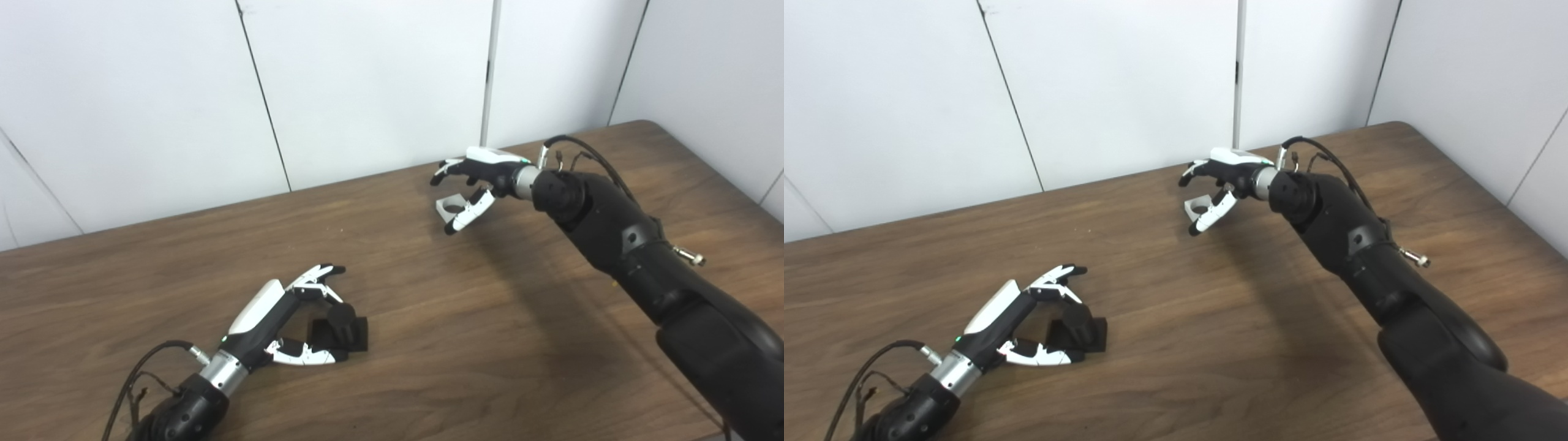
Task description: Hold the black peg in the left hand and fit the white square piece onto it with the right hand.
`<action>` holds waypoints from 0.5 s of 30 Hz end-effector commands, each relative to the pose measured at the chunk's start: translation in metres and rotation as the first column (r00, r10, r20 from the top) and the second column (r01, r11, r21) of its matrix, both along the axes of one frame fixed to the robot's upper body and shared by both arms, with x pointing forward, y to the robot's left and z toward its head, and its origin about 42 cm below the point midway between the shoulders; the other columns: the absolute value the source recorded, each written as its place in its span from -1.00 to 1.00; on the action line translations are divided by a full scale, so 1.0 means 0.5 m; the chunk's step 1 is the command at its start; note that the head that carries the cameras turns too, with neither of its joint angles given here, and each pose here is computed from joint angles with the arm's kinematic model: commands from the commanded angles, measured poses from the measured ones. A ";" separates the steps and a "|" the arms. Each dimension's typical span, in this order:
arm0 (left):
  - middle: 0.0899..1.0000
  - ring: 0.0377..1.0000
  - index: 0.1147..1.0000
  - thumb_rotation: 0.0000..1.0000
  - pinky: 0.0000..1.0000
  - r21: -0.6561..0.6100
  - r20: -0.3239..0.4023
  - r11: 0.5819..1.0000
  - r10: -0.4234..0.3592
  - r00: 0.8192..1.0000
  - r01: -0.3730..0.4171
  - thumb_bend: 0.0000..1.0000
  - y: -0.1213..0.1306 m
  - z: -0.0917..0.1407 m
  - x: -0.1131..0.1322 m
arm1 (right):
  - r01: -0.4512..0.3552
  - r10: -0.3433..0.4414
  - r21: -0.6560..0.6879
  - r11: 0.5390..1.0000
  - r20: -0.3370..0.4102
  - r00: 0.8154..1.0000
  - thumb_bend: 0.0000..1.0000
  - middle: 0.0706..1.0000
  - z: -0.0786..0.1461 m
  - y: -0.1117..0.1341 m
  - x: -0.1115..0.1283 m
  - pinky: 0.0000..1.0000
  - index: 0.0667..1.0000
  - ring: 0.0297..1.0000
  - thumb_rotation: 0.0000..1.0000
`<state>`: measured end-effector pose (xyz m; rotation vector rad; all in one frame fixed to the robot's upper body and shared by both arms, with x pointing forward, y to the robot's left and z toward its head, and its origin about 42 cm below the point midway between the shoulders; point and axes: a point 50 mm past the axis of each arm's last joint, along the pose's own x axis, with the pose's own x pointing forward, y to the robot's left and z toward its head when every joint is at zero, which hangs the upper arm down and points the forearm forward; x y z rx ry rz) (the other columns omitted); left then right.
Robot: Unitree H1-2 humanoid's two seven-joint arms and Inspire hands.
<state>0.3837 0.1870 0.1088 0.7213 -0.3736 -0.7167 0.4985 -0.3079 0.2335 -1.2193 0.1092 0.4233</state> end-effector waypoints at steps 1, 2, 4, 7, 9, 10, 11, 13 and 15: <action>0.84 0.93 -0.14 -0.85 0.73 0.151 -0.150 0.988 0.008 0.989 0.015 0.04 0.032 -0.096 -0.055 | -0.016 0.017 -0.010 1.000 0.089 0.996 0.51 0.95 0.064 0.014 0.024 0.68 0.64 0.96 -0.36; 0.84 0.93 -0.14 -0.85 0.73 0.151 -0.151 0.988 0.008 0.988 0.015 0.04 0.032 -0.096 -0.056 | -0.016 0.017 -0.014 1.000 0.088 0.996 0.51 0.95 0.063 0.014 0.025 0.69 0.64 0.95 -0.35; 0.84 0.94 -0.14 -0.85 0.74 0.156 -0.152 0.988 0.007 0.988 0.017 0.04 0.032 -0.097 -0.056 | -0.014 0.016 -0.022 1.000 0.082 0.996 0.51 0.94 0.056 0.014 0.026 0.71 0.63 0.96 -0.35; 0.84 0.94 -0.14 -0.85 0.74 0.153 -0.151 0.988 0.006 0.989 0.017 0.04 0.032 -0.098 -0.057 | -0.015 0.017 -0.028 1.000 0.080 0.997 0.52 0.94 0.048 0.013 0.029 0.72 0.62 0.96 -0.35; 0.84 0.94 -0.14 -0.85 0.74 0.148 -0.150 0.989 0.006 0.989 0.016 0.04 0.033 -0.099 -0.059 | -0.016 0.019 -0.033 0.999 0.079 0.997 0.53 0.94 0.044 0.011 0.032 0.72 0.61 0.95 -0.35; 0.83 0.94 -0.14 -0.85 0.74 0.148 -0.150 0.989 0.007 0.989 0.016 0.04 0.034 -0.100 -0.059 | -0.015 0.018 -0.039 0.999 0.077 0.997 0.53 0.94 0.043 0.010 0.034 0.72 0.60 0.95 -0.35; 0.83 0.94 -0.14 -0.85 0.74 0.149 -0.149 0.989 0.007 0.989 0.015 0.04 0.035 -0.100 -0.060 | -0.013 0.016 -0.043 0.999 0.076 0.997 0.53 0.94 0.043 0.009 0.035 0.72 0.60 0.95 -0.35; 0.83 0.94 -0.14 -0.86 0.74 0.146 -0.151 0.989 0.010 0.988 0.013 0.04 0.037 -0.100 -0.062 | -0.007 0.010 -0.047 0.999 0.074 0.997 0.53 0.94 0.042 0.005 0.037 0.74 0.59 0.96 -0.37; 0.83 0.94 -0.14 -0.86 0.76 0.149 -0.154 0.989 0.011 0.988 0.013 0.04 0.040 -0.100 -0.063 | -0.004 0.008 -0.056 0.998 0.073 0.997 0.52 0.94 0.041 0.001 0.039 0.75 0.59 0.96 -0.37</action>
